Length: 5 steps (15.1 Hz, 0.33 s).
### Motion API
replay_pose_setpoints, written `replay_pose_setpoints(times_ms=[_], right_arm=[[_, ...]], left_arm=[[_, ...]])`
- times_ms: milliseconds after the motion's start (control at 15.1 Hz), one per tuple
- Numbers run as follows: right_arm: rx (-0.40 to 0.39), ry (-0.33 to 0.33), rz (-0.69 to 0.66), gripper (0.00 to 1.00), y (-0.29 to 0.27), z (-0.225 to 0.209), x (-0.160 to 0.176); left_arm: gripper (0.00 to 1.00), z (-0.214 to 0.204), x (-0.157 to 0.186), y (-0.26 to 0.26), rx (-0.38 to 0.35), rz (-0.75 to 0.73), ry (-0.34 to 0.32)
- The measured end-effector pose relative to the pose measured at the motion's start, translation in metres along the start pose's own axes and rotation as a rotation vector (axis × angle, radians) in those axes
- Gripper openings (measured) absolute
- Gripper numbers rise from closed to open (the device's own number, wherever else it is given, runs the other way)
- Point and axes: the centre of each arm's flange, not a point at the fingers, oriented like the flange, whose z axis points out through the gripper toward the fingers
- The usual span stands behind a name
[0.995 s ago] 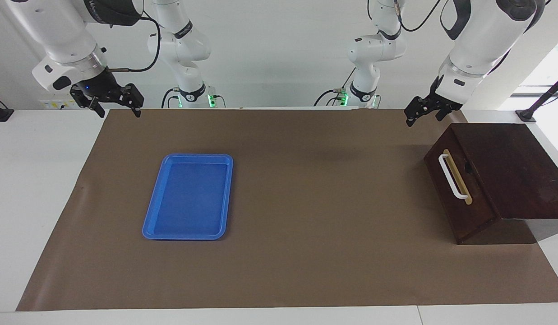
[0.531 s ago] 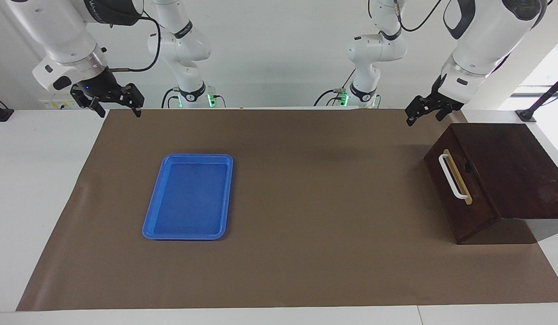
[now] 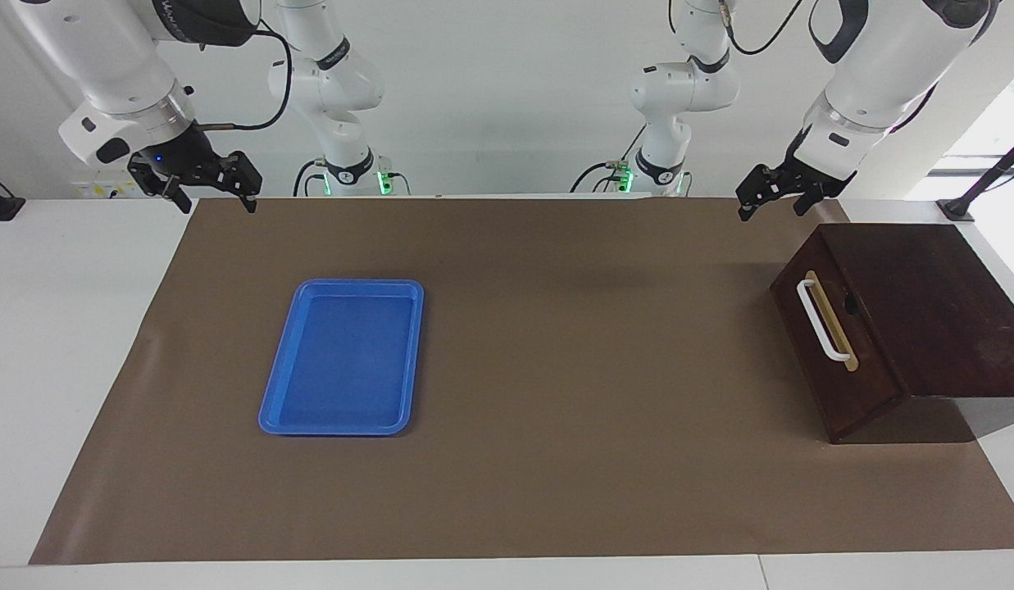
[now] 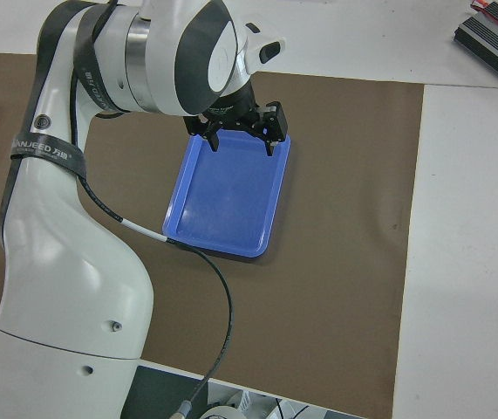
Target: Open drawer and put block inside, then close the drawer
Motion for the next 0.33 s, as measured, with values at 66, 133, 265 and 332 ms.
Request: replay_pose_setpoints(times_ms=[66, 133, 265, 332], right_arm=[[0.0, 0.0, 0.0, 1.0, 0.0, 0.0, 0.0], [0.0, 0.0, 0.0, 1.0, 0.0, 0.0, 0.0], [0.0, 0.0, 0.0, 1.0, 0.0, 0.0, 0.0], [0.0, 0.0, 0.0, 1.0, 0.0, 0.0, 0.0]], left_arm=[[1.0, 0.0011, 0.0001, -0.0003, 0.0, 0.001, -0.002], [1.0, 0.0022, 0.0002, -0.0005, 0.001, 0.002, -0.004], [1.0, 0.003, 0.0002, -0.0005, 0.001, 0.004, -0.006], [1.0, 0.0031, 0.0002, -0.0005, 0.001, 0.004, -0.006]])
